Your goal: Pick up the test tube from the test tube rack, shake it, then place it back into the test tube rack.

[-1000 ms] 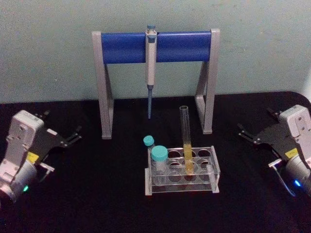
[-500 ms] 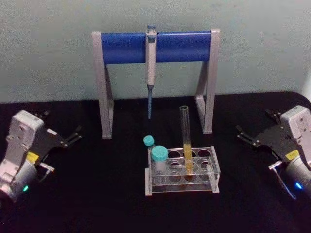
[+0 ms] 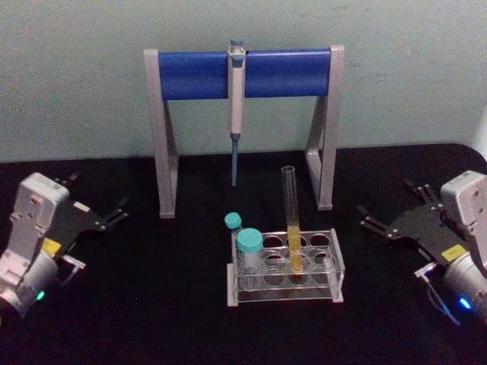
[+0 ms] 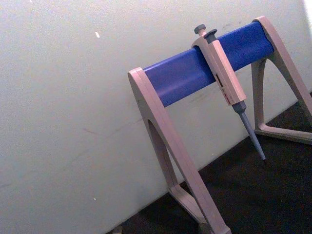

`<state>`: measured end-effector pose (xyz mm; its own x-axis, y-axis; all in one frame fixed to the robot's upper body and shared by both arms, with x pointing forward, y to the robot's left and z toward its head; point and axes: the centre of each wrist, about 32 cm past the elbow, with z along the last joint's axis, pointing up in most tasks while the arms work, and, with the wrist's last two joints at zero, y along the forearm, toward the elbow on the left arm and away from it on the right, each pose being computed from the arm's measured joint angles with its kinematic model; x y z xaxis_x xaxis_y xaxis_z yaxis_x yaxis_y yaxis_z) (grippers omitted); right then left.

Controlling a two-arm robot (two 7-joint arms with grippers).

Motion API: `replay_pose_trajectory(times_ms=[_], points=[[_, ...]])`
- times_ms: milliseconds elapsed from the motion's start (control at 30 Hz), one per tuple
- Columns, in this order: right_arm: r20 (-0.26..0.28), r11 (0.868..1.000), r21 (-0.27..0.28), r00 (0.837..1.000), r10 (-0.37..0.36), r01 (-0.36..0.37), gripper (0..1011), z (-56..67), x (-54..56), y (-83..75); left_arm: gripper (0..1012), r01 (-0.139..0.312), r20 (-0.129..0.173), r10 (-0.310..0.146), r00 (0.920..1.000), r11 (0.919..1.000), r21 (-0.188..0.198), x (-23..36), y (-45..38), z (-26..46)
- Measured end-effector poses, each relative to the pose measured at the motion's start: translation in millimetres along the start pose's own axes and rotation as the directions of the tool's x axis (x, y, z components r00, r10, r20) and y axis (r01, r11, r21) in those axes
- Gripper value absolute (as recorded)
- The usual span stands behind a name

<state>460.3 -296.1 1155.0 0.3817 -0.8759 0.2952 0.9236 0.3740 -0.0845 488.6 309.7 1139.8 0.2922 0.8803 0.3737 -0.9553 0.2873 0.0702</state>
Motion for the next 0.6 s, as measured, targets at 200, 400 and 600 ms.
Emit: replay_pose_trajectory(times_ms=[200,400,600], points=[[-0.030,0.999,0.011,0.999,0.040,-0.039,1000,5.9,-9.6,-1.6,1010,0.000,0.000,0.000,1.0000,1.0000,0.000,0.0,0.0,0.0],[-0.058,0.997,0.022,0.995,0.082,-0.081,1000,10.2,-17.5,0.3,1009,0.000,0.000,0.000,1.0000,1.0000,0.000,0.0,0.0,0.0],[-0.096,0.991,0.032,0.986,0.135,-0.132,1000,13.7,-24.2,5.7,1009,0.000,0.000,0.000,1.0000,1.0000,0.000,0.0,0.0,0.0]])
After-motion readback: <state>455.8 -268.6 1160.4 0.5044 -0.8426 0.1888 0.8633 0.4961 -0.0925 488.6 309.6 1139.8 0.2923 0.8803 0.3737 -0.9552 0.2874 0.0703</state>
